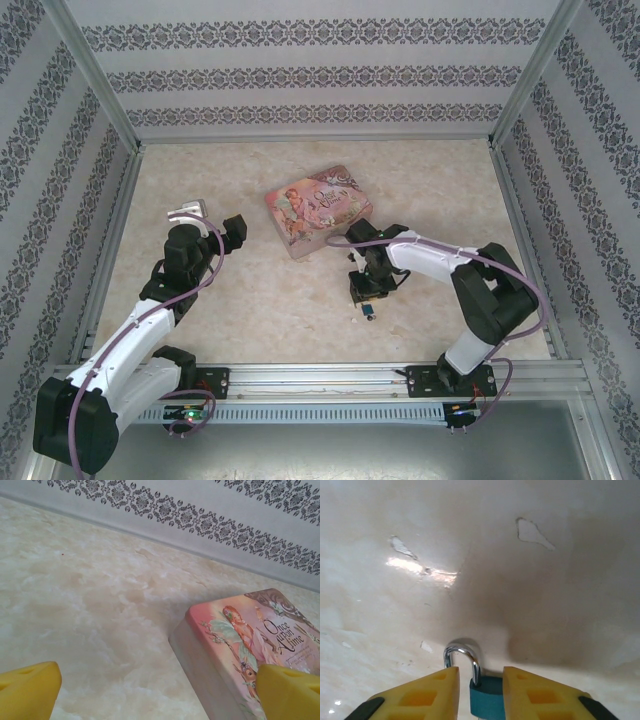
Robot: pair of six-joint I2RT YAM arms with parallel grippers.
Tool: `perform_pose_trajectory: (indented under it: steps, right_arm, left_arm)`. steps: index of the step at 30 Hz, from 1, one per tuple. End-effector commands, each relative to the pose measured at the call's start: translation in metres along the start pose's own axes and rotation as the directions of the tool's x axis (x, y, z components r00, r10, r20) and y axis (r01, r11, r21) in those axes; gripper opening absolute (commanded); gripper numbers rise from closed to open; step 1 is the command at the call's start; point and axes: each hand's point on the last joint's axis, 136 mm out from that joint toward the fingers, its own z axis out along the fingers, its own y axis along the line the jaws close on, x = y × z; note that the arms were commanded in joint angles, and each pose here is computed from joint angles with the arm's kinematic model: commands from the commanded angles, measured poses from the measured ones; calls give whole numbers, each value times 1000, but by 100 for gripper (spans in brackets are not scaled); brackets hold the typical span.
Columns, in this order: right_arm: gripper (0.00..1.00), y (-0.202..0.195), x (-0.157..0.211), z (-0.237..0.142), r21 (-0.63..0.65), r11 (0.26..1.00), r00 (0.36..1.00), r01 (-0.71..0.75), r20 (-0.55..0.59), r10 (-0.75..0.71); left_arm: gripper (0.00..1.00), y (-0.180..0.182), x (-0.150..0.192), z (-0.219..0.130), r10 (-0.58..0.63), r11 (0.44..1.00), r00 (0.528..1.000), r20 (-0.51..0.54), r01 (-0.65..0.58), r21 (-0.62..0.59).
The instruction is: Unlock the padlock with the key
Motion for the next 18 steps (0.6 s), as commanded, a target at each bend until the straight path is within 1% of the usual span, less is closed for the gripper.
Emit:
perform_pose_trajectory:
  steps: [1, 6, 11, 13, 18]
  right_arm:
    - [32, 0, -6, -20, 12, 1000, 997, 13, 74, -14]
    - [38, -6, -16, -44, 15, 1000, 985, 5, 172, -7]
    - [45, -17, -29, -75, 20, 1000, 953, -11, 303, 4]
    - [49, -23, -36, -89, 19, 999, 930, -26, 367, 17]
    - [56, -41, -50, -123, 9, 998, 855, -56, 518, 43]
  left_arm:
    - [100, 3, -11, -4, 20, 1000, 1000, 23, -20, -9]
    - [99, 3, -15, -6, 34, 999, 999, 36, -33, -14]
    - [99, 6, -20, -8, 51, 998, 997, 54, -49, -29]
    - [99, 8, -21, -9, 59, 998, 996, 61, -56, -42]
    - [99, 14, -26, -10, 87, 994, 993, 85, -81, -75]
